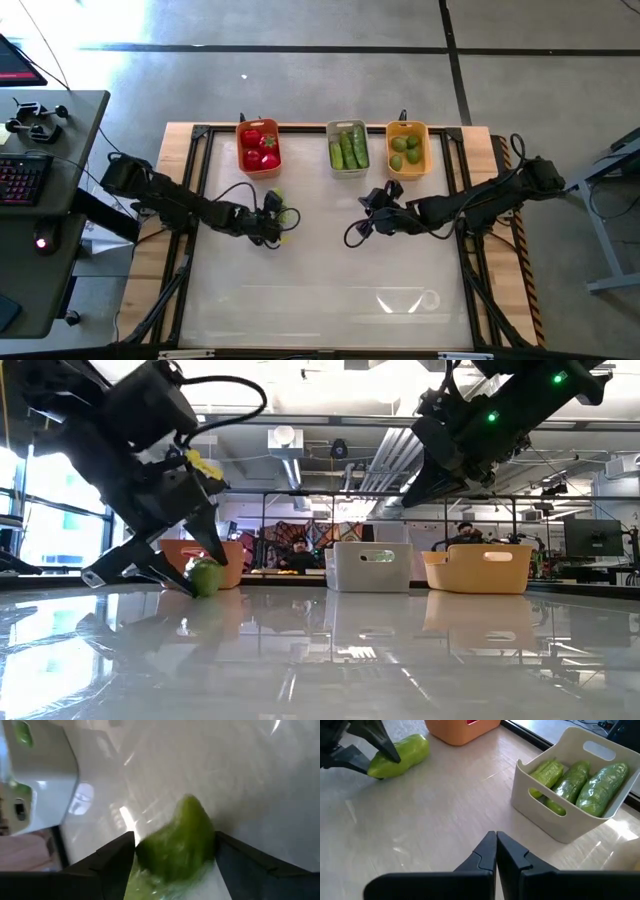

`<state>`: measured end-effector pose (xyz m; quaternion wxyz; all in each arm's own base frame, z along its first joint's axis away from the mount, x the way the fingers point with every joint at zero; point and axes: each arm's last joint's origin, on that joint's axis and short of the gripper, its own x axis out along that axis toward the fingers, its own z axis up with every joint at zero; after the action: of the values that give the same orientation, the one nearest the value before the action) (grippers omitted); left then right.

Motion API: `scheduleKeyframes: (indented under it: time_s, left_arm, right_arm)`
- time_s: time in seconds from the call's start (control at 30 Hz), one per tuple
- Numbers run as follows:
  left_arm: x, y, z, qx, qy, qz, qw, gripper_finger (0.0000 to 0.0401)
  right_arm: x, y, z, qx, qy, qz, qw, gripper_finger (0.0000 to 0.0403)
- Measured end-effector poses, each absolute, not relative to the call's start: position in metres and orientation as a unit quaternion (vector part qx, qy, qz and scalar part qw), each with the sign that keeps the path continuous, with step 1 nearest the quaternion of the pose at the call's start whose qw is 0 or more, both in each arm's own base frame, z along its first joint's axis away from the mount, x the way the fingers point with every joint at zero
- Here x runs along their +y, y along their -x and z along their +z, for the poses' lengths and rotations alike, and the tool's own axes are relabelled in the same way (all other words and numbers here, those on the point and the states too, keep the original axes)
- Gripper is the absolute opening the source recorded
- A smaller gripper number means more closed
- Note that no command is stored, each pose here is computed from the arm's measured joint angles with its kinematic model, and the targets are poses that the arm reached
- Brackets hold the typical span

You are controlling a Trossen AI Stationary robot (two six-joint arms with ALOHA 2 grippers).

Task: Sort produce into baskets
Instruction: Put the cucumber into the gray bin

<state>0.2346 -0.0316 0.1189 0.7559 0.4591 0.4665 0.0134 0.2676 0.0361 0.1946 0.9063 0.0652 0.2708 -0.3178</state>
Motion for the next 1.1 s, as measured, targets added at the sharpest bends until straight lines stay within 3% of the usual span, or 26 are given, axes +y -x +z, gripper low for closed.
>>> scheduleKeyframes:
  time_s: [0.17,0.43,0.63,0.87,1.1]
  left_arm:
    - [-0.028,-0.236,0.116,0.473,-0.441,0.005,0.763,0.0223]
    - [-0.029,-0.236,0.116,0.472,-0.442,0.003,0.763,0.0143]
    - [-0.031,-0.242,0.122,0.473,-0.409,0.016,0.780,0.0129]
    - [-0.040,-0.261,0.139,0.397,-0.289,-0.012,0.871,0.0126]
    - [-0.041,-0.273,0.151,0.305,-0.219,-0.039,0.926,0.0124]
  right_arm:
    - [0.036,-0.268,0.195,0.271,-0.065,-0.318,0.906,0.0000]
    - [0.036,-0.268,0.195,0.271,-0.065,-0.318,0.906,0.0000]
    - [0.037,-0.267,0.194,0.281,-0.070,-0.305,0.907,0.0000]
    - [0.044,-0.266,0.193,0.287,-0.068,-0.283,0.913,0.0000]
    - [0.058,-0.266,0.189,0.291,-0.051,-0.265,0.918,0.0024]
